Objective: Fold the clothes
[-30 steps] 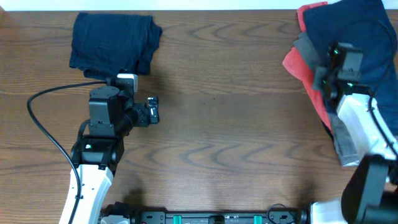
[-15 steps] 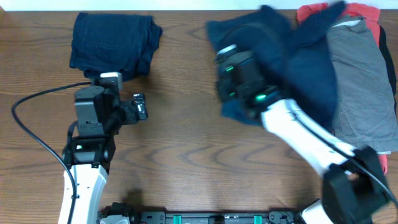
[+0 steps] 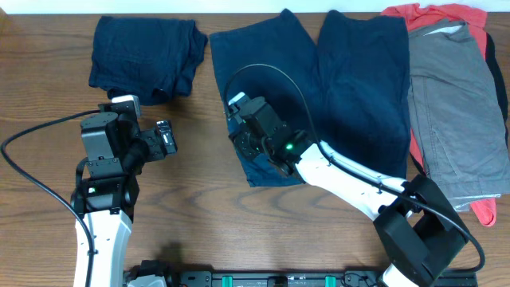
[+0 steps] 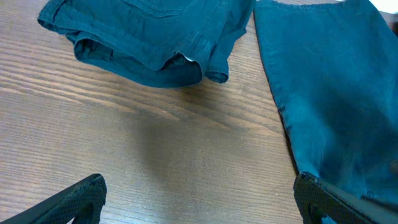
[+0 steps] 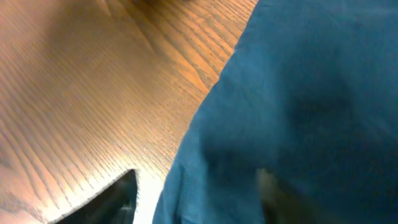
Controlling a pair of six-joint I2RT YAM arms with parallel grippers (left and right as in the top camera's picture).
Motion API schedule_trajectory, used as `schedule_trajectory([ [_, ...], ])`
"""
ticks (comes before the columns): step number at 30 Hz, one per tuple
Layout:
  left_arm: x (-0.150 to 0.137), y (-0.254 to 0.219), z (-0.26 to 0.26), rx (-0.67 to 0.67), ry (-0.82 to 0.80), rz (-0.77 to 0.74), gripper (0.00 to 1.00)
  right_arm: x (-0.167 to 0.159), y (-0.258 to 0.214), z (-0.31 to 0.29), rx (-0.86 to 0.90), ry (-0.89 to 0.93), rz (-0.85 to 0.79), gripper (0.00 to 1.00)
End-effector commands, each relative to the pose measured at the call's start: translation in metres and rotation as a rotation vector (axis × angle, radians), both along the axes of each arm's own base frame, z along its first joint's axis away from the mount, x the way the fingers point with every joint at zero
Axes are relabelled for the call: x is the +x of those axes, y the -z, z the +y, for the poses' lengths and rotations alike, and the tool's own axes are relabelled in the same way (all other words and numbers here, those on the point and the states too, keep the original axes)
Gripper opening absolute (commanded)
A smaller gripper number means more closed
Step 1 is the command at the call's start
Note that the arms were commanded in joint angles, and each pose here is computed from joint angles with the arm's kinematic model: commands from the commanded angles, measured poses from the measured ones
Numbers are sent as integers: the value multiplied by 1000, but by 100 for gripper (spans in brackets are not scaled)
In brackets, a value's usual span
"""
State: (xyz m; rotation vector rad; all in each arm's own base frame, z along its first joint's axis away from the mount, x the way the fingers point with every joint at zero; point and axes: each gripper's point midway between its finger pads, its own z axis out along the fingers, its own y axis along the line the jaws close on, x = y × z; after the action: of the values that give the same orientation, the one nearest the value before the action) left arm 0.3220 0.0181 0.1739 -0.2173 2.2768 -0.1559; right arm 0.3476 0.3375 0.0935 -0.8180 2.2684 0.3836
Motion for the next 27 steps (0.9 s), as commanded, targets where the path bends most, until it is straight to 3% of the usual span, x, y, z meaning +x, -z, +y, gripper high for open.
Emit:
schedule_trajectory([
  [1, 2, -7, 7, 15, -33, -11, 98, 7, -25, -1, 18, 23, -31, 70],
  [5, 0, -4, 7, 13, -33, 4, 98, 26, -32, -67, -77, 338, 5, 89],
  [7, -2, -2, 6, 12, -32, 16, 98, 33, -34, -118, -134, 519, 25, 93],
  [12, -2, 3, 6, 9, -33, 36, 98, 46, -23, -209, -133, 730, 180, 98],
  [16, 0, 13, 7, 5, -32, 68, 98, 53, -10, -227, 34, 630, 350, 96],
  [27, 5, 49, 6, -14, -26, 181, 98, 41, 20, -380, -5, 1063, 467, 99],
])
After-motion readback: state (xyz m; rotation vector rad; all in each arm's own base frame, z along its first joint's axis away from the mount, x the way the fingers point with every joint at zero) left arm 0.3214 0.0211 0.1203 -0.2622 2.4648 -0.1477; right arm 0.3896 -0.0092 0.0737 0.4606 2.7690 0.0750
